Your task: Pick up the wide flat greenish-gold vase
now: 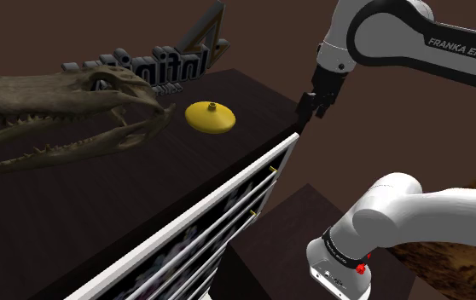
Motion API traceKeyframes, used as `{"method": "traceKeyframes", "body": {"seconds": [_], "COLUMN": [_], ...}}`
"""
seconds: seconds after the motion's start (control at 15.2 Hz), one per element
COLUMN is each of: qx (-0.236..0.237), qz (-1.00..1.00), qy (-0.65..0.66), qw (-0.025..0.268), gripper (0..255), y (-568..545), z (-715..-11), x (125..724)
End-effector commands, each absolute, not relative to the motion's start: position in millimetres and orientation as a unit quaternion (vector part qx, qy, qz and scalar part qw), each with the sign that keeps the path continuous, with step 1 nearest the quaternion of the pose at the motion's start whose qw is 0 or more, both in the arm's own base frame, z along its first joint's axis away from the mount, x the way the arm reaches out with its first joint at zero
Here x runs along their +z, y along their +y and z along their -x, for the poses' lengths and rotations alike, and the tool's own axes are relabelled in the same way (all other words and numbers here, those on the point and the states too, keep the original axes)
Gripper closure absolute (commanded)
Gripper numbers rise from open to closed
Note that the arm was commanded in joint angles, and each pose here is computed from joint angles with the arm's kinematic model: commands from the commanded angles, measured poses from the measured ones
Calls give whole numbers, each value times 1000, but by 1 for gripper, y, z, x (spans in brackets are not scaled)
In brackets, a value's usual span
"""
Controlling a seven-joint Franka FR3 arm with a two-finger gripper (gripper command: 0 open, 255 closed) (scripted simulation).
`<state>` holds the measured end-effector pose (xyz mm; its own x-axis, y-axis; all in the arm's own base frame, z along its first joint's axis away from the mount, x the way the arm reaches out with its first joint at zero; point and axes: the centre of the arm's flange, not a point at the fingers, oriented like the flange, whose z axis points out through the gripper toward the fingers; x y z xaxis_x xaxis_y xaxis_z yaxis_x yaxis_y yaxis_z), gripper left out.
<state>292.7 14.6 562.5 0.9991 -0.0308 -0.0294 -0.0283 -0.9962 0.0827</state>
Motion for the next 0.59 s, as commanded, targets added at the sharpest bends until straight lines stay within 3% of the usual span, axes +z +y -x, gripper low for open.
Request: {"method": "traceKeyframes", "body": {"seconds": [0.0, 0.53], "qx": [-15, -10], "qz": [-999, -999], "qy": [-15, -8], "qw": [41, 41], "gripper": [0, 0], "y": [15, 86], "z": [-293, -368], "x": [562, 571]}}
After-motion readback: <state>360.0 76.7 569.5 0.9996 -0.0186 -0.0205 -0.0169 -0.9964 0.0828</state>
